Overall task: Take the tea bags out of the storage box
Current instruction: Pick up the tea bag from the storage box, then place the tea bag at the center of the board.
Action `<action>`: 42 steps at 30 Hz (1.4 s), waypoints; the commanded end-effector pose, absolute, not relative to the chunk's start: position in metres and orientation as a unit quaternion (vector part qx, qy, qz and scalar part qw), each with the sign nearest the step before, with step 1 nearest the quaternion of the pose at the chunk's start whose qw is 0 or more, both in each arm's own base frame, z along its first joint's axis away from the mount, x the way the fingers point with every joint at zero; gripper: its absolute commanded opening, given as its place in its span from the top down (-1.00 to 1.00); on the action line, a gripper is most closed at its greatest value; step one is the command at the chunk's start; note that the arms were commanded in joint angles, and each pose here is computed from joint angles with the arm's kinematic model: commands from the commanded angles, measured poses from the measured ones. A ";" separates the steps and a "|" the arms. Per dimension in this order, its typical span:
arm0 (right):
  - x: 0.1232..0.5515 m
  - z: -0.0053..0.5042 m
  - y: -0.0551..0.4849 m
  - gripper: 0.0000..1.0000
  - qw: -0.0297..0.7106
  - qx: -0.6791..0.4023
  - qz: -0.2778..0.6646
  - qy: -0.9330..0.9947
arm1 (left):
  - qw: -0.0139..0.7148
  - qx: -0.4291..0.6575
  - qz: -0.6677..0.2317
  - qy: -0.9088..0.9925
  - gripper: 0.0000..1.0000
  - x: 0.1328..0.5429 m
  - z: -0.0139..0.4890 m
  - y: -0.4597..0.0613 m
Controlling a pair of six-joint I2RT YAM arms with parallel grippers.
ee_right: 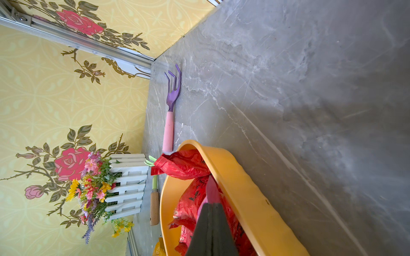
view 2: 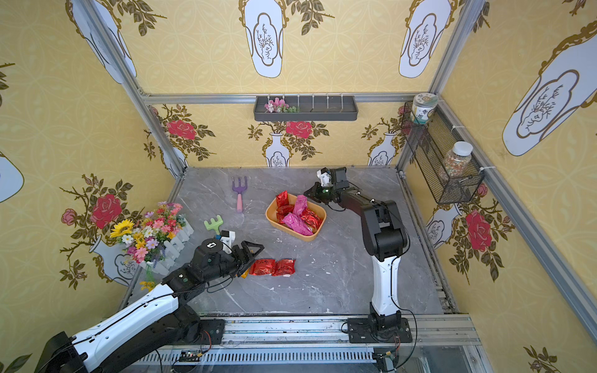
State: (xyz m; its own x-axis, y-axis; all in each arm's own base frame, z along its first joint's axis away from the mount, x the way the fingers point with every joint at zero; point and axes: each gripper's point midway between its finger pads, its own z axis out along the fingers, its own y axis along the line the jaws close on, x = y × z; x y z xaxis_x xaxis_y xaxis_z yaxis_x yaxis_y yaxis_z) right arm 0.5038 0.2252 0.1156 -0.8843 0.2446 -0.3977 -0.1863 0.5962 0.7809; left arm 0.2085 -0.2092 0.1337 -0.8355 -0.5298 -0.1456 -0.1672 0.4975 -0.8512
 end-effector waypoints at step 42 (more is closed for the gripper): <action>0.384 0.260 0.178 1.00 0.441 0.098 0.358 0.817 | 0.235 -0.166 -0.549 0.785 -0.70 0.263 0.200 -0.265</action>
